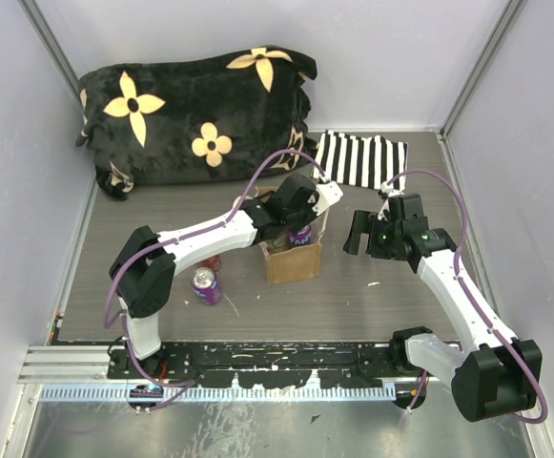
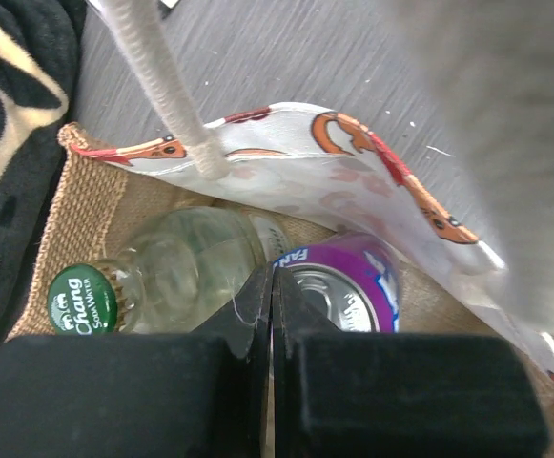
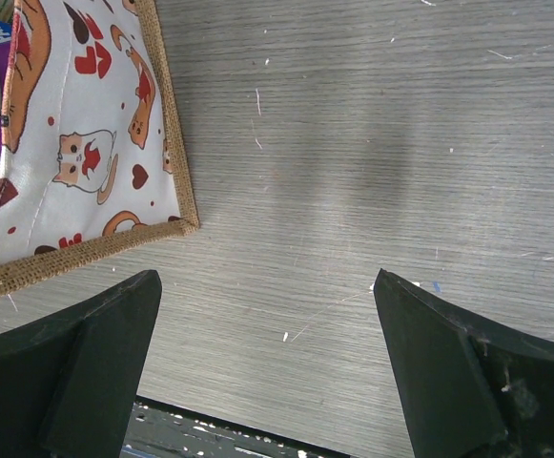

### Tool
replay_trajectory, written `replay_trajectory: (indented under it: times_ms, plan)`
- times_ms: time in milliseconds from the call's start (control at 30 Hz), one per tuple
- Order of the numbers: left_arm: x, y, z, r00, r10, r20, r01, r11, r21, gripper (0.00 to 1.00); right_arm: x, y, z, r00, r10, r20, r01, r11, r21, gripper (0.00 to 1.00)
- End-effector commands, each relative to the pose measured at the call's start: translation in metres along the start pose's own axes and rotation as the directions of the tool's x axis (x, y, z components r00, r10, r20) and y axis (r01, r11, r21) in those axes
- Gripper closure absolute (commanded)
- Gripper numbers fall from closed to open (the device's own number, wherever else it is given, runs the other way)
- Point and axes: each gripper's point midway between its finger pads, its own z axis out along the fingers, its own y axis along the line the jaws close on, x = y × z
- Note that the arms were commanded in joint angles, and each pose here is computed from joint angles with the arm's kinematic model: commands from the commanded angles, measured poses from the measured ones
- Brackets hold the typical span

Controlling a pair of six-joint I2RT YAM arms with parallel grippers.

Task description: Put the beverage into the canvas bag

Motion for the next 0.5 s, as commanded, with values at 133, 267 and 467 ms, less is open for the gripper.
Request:
replay_trajectory:
  times_ms: [133,267,467]
  plan:
    - [0.061,0.002,0.019,0.987,0.026,-0.159,-0.03,0.999,-0.022,0.94,-0.014,0.005,-0.001,0.999,-0.013,0.047,0.014,1.0,-0.021,0.0]
    - [0.052,0.001,0.014,0.991,0.009,-0.133,-0.011,1.0,-0.014,0.84,-0.015,0.005,-0.001,0.999,-0.011,0.046,0.012,1.0,-0.021,0.0]
    - [0.013,-0.004,-0.007,0.999,-0.011,-0.034,0.011,1.0,0.02,0.46,-0.012,0.006,0.001,0.999,0.0,0.04,0.001,1.0,-0.031,0.0]
